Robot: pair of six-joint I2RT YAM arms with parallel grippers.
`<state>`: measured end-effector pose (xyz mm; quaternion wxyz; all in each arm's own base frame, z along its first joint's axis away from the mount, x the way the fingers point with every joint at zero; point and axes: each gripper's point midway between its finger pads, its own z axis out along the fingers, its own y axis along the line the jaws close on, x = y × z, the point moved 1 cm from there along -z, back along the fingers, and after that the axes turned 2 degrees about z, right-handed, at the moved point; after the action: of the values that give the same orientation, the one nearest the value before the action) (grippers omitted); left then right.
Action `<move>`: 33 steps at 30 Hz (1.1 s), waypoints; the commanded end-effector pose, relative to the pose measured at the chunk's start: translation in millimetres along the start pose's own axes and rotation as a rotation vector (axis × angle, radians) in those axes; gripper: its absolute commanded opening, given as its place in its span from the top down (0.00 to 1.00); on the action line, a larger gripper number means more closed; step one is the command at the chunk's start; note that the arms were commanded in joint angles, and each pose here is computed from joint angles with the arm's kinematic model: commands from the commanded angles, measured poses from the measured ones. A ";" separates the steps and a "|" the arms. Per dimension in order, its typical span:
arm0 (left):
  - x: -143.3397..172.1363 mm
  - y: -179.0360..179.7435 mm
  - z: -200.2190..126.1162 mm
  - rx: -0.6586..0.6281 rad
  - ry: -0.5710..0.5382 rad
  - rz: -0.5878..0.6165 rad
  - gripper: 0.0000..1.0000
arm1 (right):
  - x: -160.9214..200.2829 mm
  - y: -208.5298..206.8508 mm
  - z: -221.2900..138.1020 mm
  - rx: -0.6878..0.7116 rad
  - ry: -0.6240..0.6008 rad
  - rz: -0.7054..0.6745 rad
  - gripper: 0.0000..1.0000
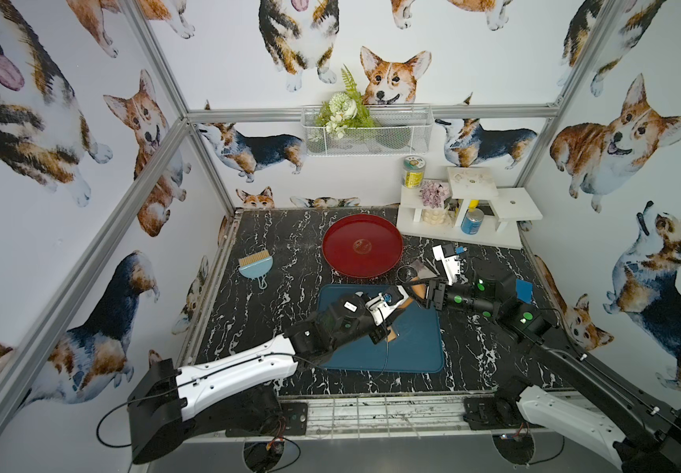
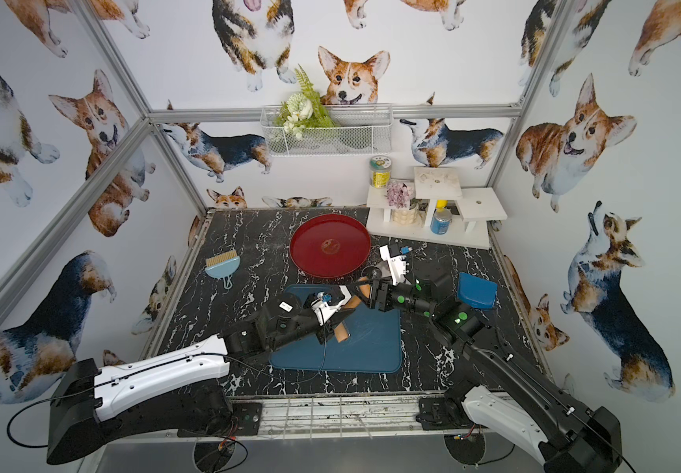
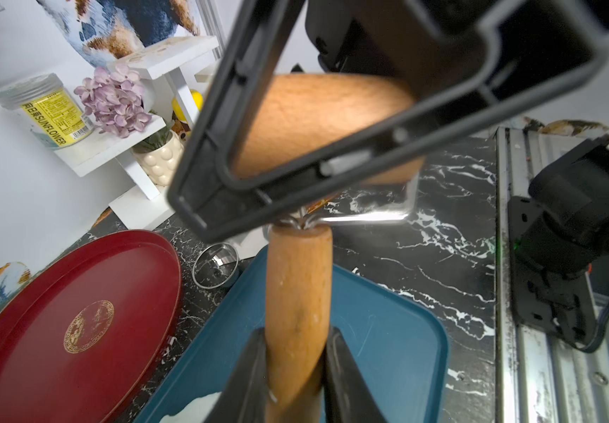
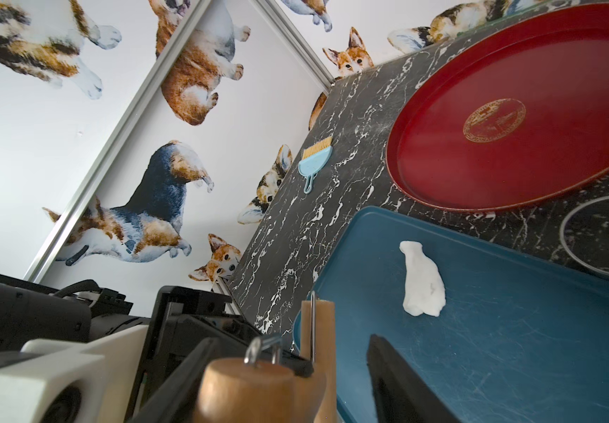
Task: Roll out the dumpling wrappers from the dough
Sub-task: Adjust the rolling pin.
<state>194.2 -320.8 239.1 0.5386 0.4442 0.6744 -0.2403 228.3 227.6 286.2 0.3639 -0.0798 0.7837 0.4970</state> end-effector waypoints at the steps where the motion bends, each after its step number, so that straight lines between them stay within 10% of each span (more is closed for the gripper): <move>1: -5.2 9.5 -9.7 -0.084 -0.042 -0.088 1.00 | -15.7 21.1 -4.2 -0.089 -0.070 -0.047 0.21; 14: -0.4 43.6 -81.5 -0.279 -0.118 -0.252 1.00 | -0.1 73.7 2.8 -0.166 -0.108 -0.246 0.10; 33: -22.2 41.2 -61.4 -0.261 -0.133 -0.212 1.00 | -1.4 64.6 47.4 -0.026 -0.060 -0.180 0.23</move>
<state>196.0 -253.5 263.5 0.5809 0.2863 0.7284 -0.2236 212.7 302.4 321.7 0.4200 -0.1613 0.7471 0.4894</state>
